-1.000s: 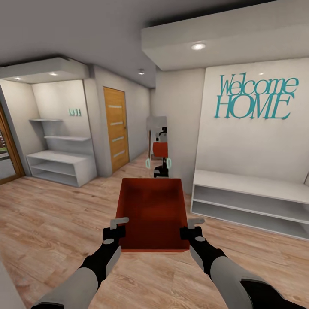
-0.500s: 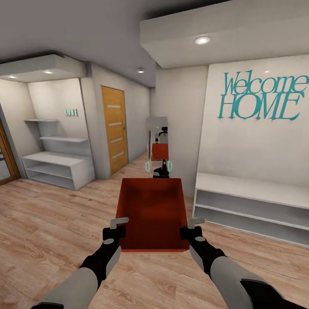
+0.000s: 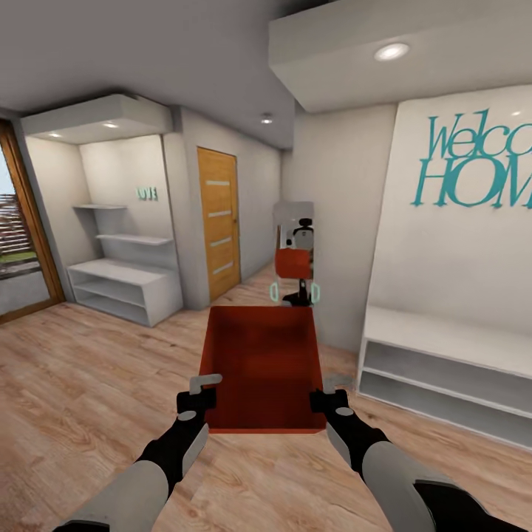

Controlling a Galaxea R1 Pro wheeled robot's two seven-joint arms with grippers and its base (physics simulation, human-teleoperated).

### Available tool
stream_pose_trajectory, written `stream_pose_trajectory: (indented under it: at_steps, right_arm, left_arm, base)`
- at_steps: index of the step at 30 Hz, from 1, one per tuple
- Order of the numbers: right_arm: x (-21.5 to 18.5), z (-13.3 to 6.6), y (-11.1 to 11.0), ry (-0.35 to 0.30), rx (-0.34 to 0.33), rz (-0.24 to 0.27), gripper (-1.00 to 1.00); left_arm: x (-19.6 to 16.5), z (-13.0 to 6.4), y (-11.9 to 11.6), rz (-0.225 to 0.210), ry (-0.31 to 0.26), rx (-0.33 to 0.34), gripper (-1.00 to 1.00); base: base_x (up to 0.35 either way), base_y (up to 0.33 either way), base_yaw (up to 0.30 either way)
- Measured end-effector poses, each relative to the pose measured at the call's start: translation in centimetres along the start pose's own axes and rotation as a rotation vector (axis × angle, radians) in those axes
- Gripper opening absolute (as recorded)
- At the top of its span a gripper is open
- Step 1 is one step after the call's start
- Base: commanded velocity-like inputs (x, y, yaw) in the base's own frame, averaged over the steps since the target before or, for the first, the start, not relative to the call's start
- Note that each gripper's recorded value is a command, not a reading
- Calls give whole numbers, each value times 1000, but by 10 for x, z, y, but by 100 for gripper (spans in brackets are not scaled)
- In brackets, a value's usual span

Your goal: Move the two storage containers from the living room to the garage. In the garage, place one container on the floor and stack the other container on top of it (either order is fine).

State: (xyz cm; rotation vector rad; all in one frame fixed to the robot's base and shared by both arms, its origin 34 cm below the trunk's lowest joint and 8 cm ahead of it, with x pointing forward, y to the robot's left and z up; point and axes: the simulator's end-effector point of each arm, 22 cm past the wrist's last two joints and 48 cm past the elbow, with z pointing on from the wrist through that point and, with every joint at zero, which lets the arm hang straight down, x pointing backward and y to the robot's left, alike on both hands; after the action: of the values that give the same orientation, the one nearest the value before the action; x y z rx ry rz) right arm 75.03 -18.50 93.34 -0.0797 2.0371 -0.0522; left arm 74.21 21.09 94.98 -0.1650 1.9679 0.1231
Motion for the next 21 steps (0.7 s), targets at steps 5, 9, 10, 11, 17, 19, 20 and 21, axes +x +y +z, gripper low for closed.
stream_pose_trajectory:
  at_steps: [5, 9, 10, 11, 17, 19, 20, 21]
  right_arm:
    - [0, 0, 0, 0, 0, 0, -100]
    - [0, 0, 0, 0, 0, 0, -100]
    - [0, 0, 0, 0, -1, 0, -100]
    - [0, 0, 0, 0, -1, 1, -100]
    - [0, 0, -1, 0, -1, 0, -100]
    - [0, 0, -1, 1, -1, 0, -100]
    - [0, 0, -1, 1, -1, 0, -100]
    - [0, 0, -1, 2, -1, 1, -100]
  left_arm:
    - [0, 0, 0, 0, 0, 0, -100]
    - [0, 0, 0, 0, 0, -1, -100]
    - [0, 0, 0, 0, 0, -1, -100]
    - [0, 0, 0, 0, 0, -1, -100]
    - [0, 0, -1, -1, 0, 0, -100]
    - [0, 0, -1, 0, 1, -1, -100]
    - [0, 0, -1, 0, 1, -1, -100]
    - [0, 0, -1, 0, 1, 0, -100]
  base:
    - [322, 0, 268]
    - [322, 0, 269]
    - [322, 0, 269]
    - [322, 0, 269]
    - [322, 0, 173]
    - [322, 0, 12]
    - [322, 0, 5]
    - [322, 0, 4]
